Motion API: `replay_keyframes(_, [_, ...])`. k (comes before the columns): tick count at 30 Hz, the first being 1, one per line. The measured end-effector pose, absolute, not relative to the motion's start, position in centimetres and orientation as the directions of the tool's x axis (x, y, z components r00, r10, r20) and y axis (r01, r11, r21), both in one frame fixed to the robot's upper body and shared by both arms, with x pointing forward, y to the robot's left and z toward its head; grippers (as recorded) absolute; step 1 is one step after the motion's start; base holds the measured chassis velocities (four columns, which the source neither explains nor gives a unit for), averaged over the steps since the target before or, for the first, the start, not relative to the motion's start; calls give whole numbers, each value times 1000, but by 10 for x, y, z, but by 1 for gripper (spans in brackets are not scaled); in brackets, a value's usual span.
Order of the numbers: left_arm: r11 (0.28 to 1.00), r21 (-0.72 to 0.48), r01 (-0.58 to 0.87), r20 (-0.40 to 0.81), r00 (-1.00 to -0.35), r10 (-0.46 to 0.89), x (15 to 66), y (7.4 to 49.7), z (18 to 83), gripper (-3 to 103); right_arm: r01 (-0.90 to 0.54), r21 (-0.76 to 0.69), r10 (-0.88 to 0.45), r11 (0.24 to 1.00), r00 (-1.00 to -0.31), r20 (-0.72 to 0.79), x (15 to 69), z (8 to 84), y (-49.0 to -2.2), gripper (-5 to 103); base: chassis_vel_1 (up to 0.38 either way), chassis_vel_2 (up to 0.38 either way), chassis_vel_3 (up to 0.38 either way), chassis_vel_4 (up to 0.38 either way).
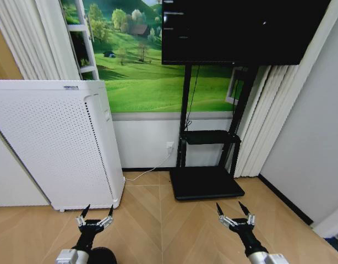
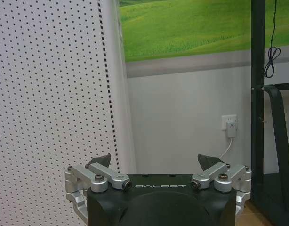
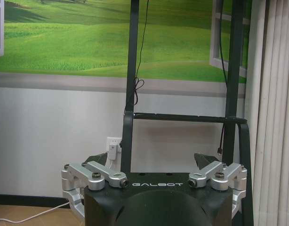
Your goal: Pick up the trash bin and place the garbage on the floor into it.
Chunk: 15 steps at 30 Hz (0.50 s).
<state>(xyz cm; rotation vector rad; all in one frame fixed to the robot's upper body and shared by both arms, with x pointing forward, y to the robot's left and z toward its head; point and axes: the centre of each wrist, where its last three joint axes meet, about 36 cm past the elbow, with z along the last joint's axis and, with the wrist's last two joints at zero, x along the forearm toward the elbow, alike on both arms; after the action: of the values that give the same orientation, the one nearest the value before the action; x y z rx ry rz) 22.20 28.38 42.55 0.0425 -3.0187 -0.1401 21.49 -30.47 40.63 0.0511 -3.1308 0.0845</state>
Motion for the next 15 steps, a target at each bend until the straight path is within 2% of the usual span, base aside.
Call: replay_keyframes(15, [995, 94, -22, 118, -993, -33, 222, 284, 425, 100, -32, -54, -32, 998, -999, 10, 215, 406, -305, 100, 0, 0, 0, 0])
